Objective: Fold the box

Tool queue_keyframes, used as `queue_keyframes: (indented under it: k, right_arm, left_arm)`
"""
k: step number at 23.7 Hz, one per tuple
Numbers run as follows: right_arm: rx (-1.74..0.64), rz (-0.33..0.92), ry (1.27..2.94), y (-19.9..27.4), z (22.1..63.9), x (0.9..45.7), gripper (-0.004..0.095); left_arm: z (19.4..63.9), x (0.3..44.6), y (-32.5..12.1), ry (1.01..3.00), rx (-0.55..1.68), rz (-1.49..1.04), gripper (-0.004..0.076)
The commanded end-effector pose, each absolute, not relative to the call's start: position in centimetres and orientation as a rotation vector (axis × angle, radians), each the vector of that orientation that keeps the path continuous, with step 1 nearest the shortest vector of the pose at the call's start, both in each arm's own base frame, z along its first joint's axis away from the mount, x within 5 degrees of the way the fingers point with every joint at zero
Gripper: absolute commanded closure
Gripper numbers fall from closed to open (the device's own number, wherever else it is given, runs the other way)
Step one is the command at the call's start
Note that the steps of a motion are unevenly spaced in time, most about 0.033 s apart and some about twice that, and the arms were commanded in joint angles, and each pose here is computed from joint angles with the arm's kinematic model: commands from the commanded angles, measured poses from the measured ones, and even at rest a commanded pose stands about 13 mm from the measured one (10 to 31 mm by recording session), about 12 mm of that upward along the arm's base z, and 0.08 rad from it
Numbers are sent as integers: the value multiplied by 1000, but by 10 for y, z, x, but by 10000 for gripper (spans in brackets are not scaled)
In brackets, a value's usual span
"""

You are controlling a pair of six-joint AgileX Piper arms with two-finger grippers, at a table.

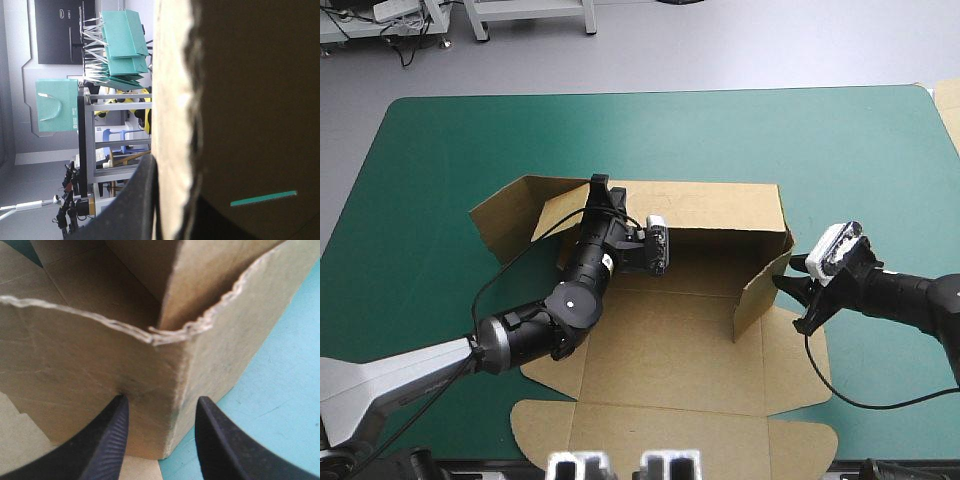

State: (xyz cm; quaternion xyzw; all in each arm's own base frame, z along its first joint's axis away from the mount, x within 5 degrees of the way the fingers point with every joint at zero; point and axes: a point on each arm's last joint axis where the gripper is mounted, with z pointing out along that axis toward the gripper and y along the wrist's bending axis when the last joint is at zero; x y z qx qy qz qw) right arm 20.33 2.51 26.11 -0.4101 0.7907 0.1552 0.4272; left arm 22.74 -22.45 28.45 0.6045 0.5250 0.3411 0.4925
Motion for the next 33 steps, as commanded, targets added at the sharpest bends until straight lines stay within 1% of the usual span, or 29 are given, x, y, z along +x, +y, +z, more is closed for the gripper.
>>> queue_keyframes:
  k: [1, 6, 10, 12, 15, 20, 22, 24, 25, 26, 27, 29, 30, 33]
  right_arm:
    - [-988, 419, 1889, 29, 276, 203, 503]
    - [-967, 444, 1806, 32, 283, 205, 503]
    - [-966, 449, 1796, 33, 284, 205, 503]
    - [-907, 493, 1791, 34, 285, 208, 503]
    - [-749, 612, 1804, 33, 282, 220, 503]
    - [-708, 668, 1815, 33, 276, 227, 503]
    - [-652, 697, 1794, 33, 280, 229, 503]
    - [-631, 700, 1787, 33, 281, 230, 504]
    - [-629, 687, 1794, 32, 280, 230, 534]
    - [-625, 682, 1798, 32, 280, 230, 587]
    - [-627, 681, 1800, 32, 280, 230, 673]
    - [-635, 677, 1804, 32, 279, 230, 750]
    - [-640, 676, 1806, 32, 279, 230, 764]
    - [-642, 673, 1808, 32, 279, 230, 763]
  left_arm:
    - [299, 227, -222, 1283, 1395, 822, 732]
    - [300, 227, -222, 1275, 1398, 824, 732]
    - [300, 227, -222, 1289, 1374, 804, 732]
    - [300, 227, -223, 1292, 1368, 799, 732]
    - [305, 228, -224, 1287, 1353, 793, 732]
    - [311, 228, -227, 1282, 1336, 760, 732]
    - [311, 228, -229, 1275, 1346, 736, 732]
    - [311, 227, -230, 1273, 1350, 725, 732]
    - [311, 227, -230, 1273, 1350, 725, 732]
    - [311, 227, -230, 1273, 1350, 725, 732]
    - [311, 227, -231, 1271, 1351, 721, 732]
    - [310, 226, -233, 1261, 1370, 693, 732]
    - [310, 226, -235, 1253, 1380, 675, 732]
    - [309, 224, -238, 1236, 1406, 632, 732]
